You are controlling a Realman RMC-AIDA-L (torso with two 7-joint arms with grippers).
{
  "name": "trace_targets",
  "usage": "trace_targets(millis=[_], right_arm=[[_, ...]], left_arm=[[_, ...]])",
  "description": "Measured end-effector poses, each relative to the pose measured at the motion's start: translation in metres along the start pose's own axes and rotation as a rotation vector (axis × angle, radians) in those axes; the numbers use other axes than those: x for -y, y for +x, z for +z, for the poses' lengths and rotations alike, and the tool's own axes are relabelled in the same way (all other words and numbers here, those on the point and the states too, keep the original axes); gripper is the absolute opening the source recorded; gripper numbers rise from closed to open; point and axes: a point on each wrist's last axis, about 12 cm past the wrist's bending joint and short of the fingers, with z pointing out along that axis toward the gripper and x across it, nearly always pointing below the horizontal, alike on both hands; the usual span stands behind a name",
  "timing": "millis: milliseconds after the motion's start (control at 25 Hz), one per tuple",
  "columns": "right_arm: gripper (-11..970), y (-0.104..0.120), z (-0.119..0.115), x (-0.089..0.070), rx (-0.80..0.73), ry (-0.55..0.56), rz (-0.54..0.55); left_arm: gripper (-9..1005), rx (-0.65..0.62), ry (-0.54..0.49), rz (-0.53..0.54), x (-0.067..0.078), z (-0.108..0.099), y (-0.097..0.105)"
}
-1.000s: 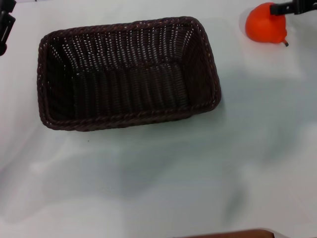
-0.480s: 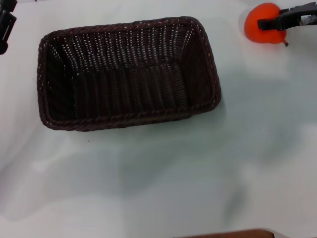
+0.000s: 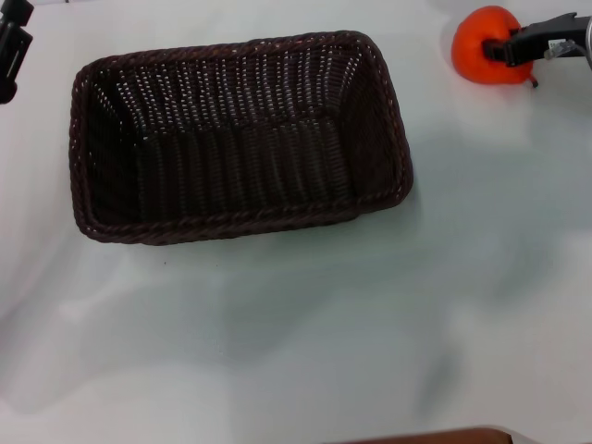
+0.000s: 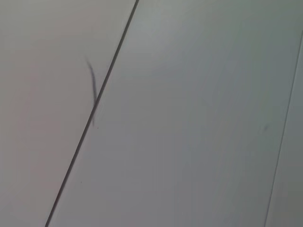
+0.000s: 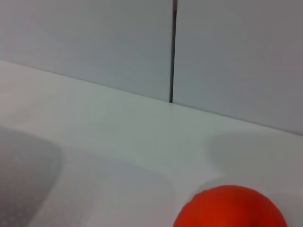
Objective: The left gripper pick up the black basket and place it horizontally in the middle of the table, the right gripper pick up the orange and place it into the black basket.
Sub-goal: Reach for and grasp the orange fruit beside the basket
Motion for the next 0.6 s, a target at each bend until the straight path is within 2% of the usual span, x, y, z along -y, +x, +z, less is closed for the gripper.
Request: trace_targets(millis=[280, 400, 600], right_arm=[[332, 0.003, -0.001, 0.0, -0.047, 0.006, 0.028], [253, 0.003, -0.006, -0.005, -0.114, 0.024, 0.086], [197, 0.002, -0.021, -0.013, -0.294, 0.092, 0.214]], left_arm=[[580, -0.001, 0.0, -0.005, 0.001, 0.001, 0.001], [579, 0.001, -0.003, -0.005, 0.0, 0.001, 0.001], [578, 0.002, -0.007, -0.005, 0.0, 0.0, 0.001]])
